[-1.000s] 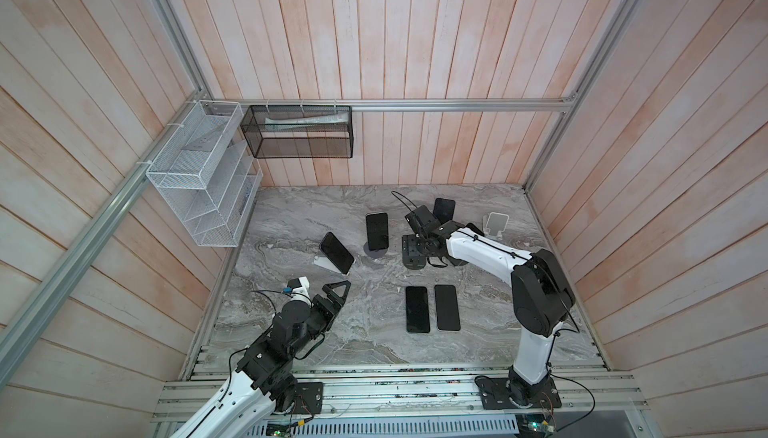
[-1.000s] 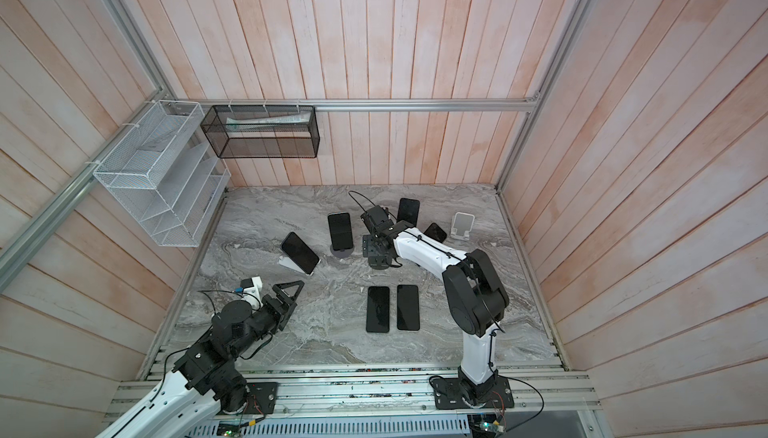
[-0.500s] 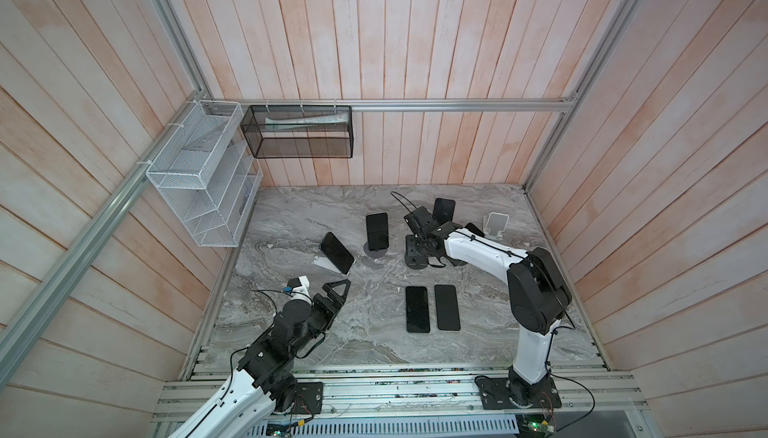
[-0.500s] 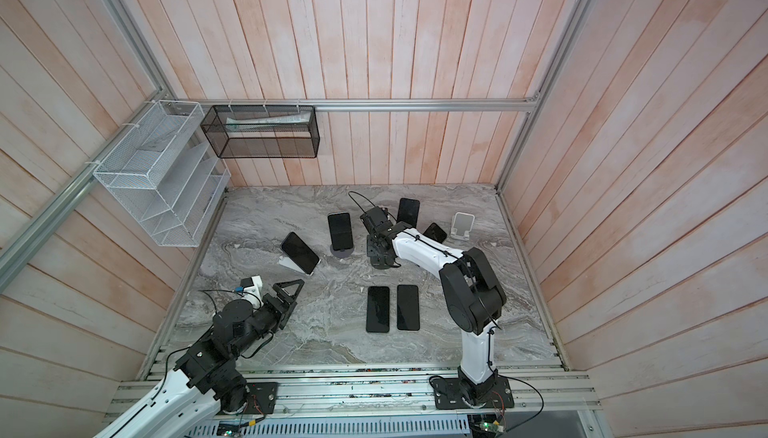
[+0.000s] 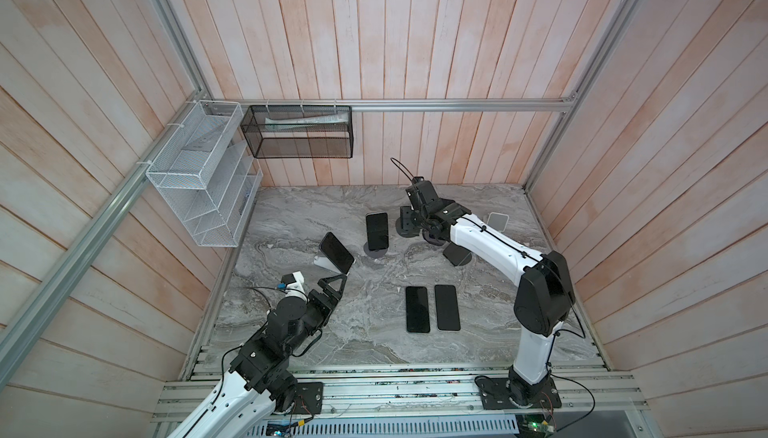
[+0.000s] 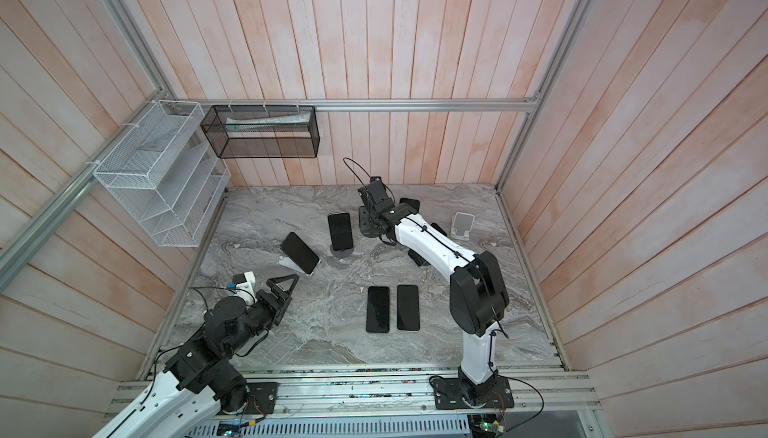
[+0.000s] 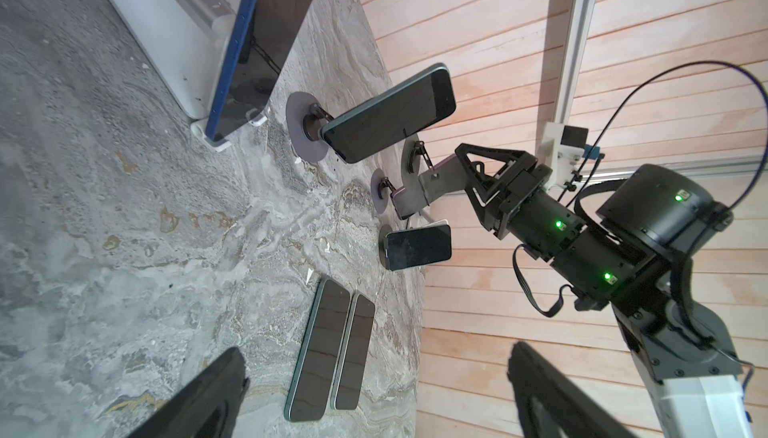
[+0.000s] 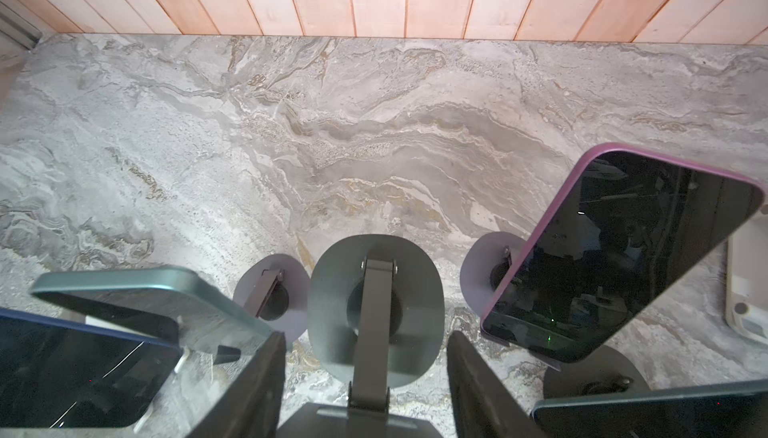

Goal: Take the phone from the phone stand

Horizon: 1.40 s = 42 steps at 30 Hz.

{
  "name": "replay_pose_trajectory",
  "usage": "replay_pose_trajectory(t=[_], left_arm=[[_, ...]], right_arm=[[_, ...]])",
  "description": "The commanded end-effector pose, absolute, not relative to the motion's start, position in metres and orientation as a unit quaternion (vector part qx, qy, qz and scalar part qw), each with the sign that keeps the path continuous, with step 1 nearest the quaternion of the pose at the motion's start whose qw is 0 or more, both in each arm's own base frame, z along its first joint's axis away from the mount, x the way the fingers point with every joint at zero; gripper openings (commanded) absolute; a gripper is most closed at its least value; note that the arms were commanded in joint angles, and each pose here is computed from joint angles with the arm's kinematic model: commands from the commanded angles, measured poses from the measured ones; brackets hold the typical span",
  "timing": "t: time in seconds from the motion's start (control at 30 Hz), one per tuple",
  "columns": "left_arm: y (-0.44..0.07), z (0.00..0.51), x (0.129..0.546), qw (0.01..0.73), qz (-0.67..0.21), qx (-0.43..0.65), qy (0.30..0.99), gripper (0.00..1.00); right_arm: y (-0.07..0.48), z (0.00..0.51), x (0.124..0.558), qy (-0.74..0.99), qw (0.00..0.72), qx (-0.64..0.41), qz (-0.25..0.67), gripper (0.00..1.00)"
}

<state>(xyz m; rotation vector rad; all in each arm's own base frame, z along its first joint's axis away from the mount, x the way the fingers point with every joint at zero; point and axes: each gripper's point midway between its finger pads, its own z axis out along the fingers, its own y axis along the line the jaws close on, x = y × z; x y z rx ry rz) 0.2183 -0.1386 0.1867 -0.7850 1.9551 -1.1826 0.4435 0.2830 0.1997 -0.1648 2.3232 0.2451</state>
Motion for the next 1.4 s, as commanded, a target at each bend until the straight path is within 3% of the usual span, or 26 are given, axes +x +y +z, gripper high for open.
replay_pose_trajectory(t=[0.0,0.17,0.6,0.9,1.23,1.37], left_arm=[[-0.122,0.192,0.220,0.386,-0.431,-0.317,0.751,1.00],[-0.124,0.201,0.225,0.397,-0.442,-0.314,0.741,1.00],[-0.148,0.193,0.230,0.347,-0.472,-0.314,0.747,1.00],[-0.165,0.190,0.239,0.338,-0.488,-0.296,0.748,1.00],[-0.189,0.185,0.255,0.311,-0.490,-0.279,0.765,1.00],[-0.193,0.181,0.261,0.305,-0.473,-0.281,0.777,1.00]], right_arm=[[0.277,0.244,0.438,0.897,0.423,-0.068,0.113,0.51],[0.265,0.268,0.427,0.885,0.447,-0.059,0.117,0.51],[0.221,0.321,0.406,0.861,0.499,-0.049,0.088,0.51],[0.125,0.325,0.391,0.852,0.514,0.046,0.084,0.51],[0.009,0.333,0.414,0.818,0.549,0.157,0.066,0.50],[-0.012,0.323,0.411,0.815,0.543,0.184,0.086,0.50]])
